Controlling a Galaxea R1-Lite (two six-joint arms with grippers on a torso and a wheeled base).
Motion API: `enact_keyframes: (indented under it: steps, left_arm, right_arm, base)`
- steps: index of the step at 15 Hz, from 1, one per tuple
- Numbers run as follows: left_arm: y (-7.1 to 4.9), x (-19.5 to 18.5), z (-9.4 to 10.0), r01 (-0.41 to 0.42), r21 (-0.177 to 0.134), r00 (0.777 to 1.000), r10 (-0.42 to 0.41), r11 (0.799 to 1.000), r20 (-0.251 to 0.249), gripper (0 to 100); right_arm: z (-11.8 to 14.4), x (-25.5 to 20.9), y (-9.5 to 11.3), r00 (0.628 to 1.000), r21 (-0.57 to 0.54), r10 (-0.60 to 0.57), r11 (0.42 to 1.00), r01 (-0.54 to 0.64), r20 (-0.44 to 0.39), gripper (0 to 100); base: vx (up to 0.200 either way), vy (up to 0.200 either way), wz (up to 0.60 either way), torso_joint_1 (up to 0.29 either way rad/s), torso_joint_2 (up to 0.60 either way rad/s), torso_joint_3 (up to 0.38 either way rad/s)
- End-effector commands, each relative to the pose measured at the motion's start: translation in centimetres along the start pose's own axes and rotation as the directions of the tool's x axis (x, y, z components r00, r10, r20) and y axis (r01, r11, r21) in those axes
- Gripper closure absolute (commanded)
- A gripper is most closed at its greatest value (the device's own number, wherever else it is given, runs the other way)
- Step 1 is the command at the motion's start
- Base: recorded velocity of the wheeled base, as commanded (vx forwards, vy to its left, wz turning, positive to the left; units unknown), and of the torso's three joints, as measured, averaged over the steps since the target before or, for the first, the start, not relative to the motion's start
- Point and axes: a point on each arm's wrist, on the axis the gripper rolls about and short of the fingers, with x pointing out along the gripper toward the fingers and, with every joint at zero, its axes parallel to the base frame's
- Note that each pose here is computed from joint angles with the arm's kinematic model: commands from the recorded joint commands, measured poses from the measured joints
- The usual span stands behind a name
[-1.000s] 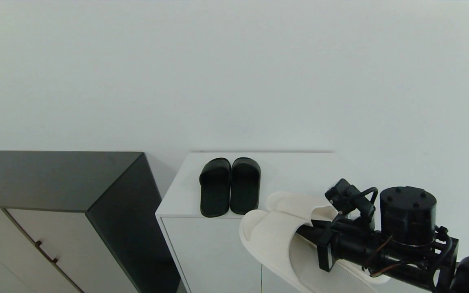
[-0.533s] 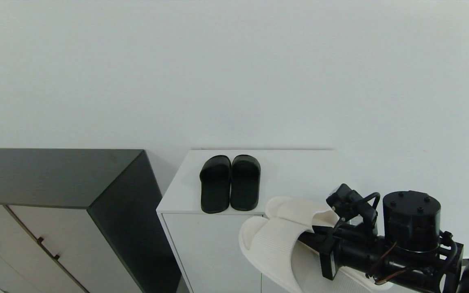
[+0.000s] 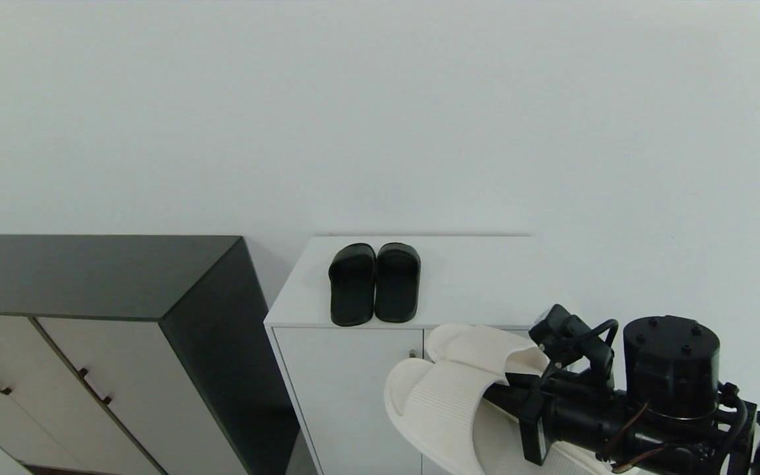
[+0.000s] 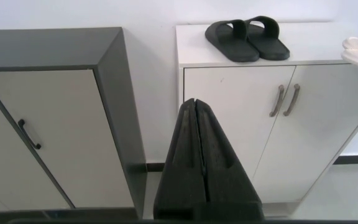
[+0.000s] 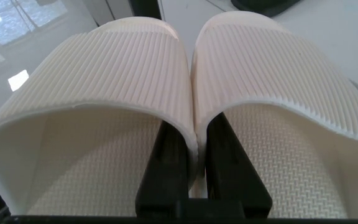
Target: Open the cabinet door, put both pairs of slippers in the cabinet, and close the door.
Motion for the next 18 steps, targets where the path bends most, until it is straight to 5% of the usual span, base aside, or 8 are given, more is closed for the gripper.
enact_keyframes:
  steps: [1, 11, 18]
  left_arm:
    - [0.0, 0.0, 0.02, 0.0, 0.0, 1.0, 0.0, 1.0, 0.0, 100]
    - [0.0, 0.0, 0.02, 0.0, 0.0, 1.0, 0.0, 1.0, 0.0, 100]
    - [0.0, 0.0, 0.02, 0.0, 0.001, 1.0, 0.0, 1.0, 0.0, 100]
  right_arm:
    - [-0.06, 0.01, 0.0, 1.0, 0.002, 0.0, 1.0, 0.0, -0.003, 100]
    - [-0.41, -0.01, 0.25, 1.0, 0.002, 0.01, 1.0, -0.01, -0.017, 100]
    - [-0.58, 0.0, 0.24, 1.0, 0.003, 0.012, 1.0, -0.012, -0.024, 100]
  base:
    - [0.0, 0.0, 0.0, 0.0, 0.0, 0.0]
    - [0.0, 0.0, 0.0, 0.0, 0.0, 0.0]
    - [0.0, 0.0, 0.0, -0.144, 0.33, 0.177]
